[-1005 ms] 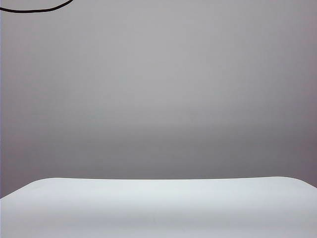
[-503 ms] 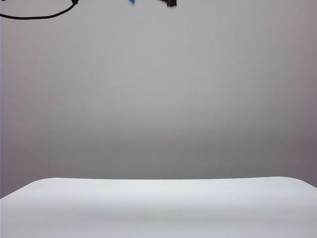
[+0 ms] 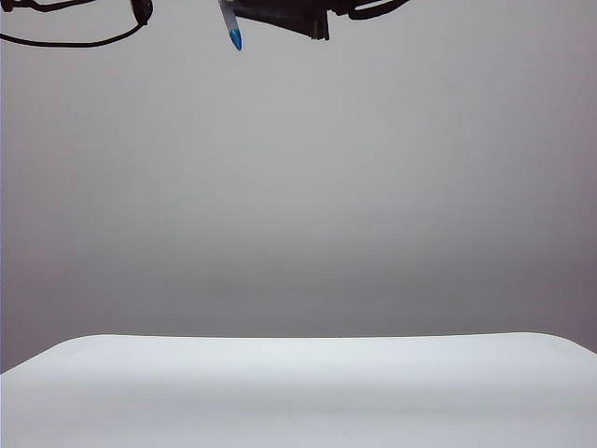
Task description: Pick up the pen and remove the cap.
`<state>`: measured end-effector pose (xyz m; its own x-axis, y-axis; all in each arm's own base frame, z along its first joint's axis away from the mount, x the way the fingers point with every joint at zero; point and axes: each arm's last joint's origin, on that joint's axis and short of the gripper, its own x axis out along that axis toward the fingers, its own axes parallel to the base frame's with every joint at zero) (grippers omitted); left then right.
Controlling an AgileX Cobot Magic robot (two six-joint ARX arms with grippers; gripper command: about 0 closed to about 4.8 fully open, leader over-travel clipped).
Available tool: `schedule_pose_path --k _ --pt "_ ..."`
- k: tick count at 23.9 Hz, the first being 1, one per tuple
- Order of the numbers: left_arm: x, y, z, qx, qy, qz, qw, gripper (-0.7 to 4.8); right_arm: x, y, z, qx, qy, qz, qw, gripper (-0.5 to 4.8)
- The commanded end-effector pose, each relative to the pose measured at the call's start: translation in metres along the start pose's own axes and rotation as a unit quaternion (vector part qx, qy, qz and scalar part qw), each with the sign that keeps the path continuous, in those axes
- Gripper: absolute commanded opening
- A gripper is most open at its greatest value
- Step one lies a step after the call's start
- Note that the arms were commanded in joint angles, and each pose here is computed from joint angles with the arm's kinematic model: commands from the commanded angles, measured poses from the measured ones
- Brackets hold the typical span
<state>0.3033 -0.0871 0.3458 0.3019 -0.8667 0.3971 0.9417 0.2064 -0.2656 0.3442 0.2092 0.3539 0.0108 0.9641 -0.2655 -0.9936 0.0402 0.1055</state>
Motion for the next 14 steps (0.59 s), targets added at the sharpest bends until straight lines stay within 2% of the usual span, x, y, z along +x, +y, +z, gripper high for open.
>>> schedule_pose_path --k 1,4,9,14 --pt "0.003 -0.009 0.008 0.062 0.017 -0.025 0.998 0.16 0.001 -0.01 -0.02 0.047 0.055 -0.063 0.995 0.0" --pt "0.002 0.003 -0.004 0.076 0.064 0.009 0.995 0.16 -0.001 -0.011 -0.021 0.051 0.057 -0.065 0.995 0.0" --pt "0.001 0.008 -0.01 0.109 0.083 0.024 0.99 0.16 -0.001 -0.011 -0.022 0.053 0.059 -0.065 0.995 0.0" --pt "-0.002 0.016 -0.02 0.105 0.12 0.048 0.986 0.17 -0.001 -0.011 -0.022 0.054 0.059 -0.065 0.995 0.0"
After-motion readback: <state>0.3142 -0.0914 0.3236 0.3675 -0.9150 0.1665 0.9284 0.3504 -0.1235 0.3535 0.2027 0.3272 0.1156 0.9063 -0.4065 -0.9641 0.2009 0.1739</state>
